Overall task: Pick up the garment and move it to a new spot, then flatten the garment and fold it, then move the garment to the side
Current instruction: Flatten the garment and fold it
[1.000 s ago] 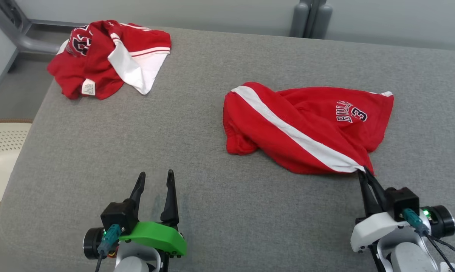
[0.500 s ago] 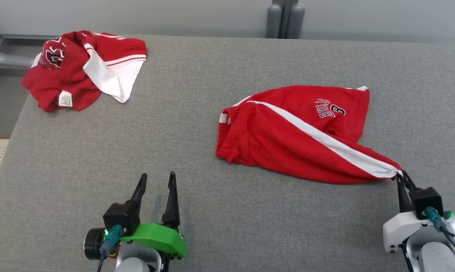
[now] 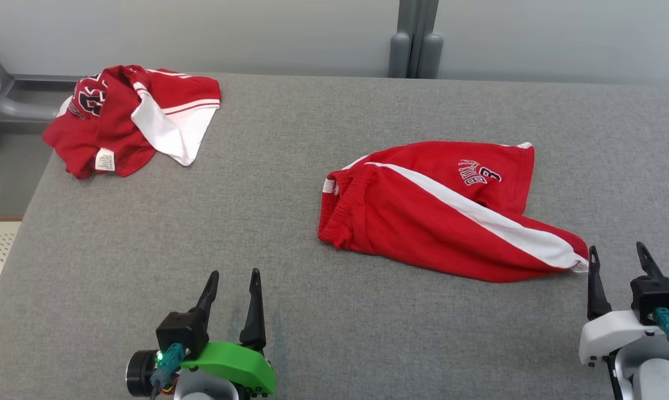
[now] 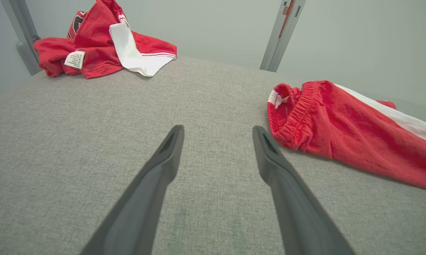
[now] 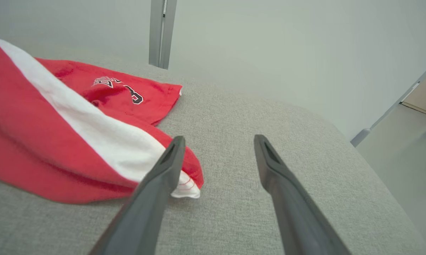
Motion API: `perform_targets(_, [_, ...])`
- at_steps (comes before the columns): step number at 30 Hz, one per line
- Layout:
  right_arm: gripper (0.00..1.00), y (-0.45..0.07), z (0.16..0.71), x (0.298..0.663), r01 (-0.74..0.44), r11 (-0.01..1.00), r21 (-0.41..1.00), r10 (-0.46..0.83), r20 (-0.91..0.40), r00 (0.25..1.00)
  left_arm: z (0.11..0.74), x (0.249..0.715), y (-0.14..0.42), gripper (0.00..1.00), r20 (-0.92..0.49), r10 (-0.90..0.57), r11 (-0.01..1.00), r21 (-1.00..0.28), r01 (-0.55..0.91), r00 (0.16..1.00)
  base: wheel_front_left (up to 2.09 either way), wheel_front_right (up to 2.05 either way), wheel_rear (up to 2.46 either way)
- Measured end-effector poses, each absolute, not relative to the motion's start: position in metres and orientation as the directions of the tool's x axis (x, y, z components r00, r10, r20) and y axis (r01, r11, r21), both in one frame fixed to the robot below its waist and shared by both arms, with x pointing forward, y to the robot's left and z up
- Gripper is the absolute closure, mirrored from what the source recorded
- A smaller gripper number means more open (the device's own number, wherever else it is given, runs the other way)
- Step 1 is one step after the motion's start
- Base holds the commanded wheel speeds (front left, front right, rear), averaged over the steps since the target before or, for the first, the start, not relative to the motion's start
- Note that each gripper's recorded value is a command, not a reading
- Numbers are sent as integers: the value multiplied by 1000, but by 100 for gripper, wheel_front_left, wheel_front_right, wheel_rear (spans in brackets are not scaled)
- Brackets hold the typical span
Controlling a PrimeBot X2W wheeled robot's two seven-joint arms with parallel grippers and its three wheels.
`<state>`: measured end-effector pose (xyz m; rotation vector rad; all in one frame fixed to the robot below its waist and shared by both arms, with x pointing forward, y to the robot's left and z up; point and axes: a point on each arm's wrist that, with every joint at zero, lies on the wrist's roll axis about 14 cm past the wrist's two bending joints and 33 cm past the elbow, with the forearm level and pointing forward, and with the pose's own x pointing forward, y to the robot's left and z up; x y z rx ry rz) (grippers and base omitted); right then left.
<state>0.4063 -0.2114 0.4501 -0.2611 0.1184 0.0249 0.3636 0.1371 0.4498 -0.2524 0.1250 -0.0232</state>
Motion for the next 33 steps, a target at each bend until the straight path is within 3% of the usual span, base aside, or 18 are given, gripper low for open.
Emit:
perform_targets(6, [0,-177,497,416,-90,979,-181,98,38,994,455,359,136,0,-104,-43,968,-251,16,994,0,0,0])
perform_targets(13, [0,-68,518,450,-376,922,-89,383,74,921,457,359,142,0,-101,-21,966,-259,-6,995,0,0,0])
perform_targets(20, [0,-14,493,478,-537,834,-127,534,-58,844,460,360,162,0,-96,45,963,-261,-69,994,0,0,0])
perform_targets(28, [0,21,434,490,-642,757,-125,597,-268,756,454,353,186,0,-125,129,952,-262,-158,984,0,0,0])
perform_targets(29, [12,22,427,492,-646,754,-120,596,-288,750,453,353,188,0,-130,136,951,-260,-167,982,0,0,0])
perform_targets(30, [51,23,422,493,-647,754,-114,595,-300,746,452,353,189,0,-133,141,951,-258,-172,981,0,0,0])
perform_targets(31, [80,24,418,494,-649,753,-107,595,-311,741,451,352,191,0,-137,148,950,-255,-179,979,0,0,0])
perform_targets(33, [100,27,415,498,-650,754,-98,597,-313,739,448,352,194,0,-145,159,948,-253,-192,977,0,0,0])
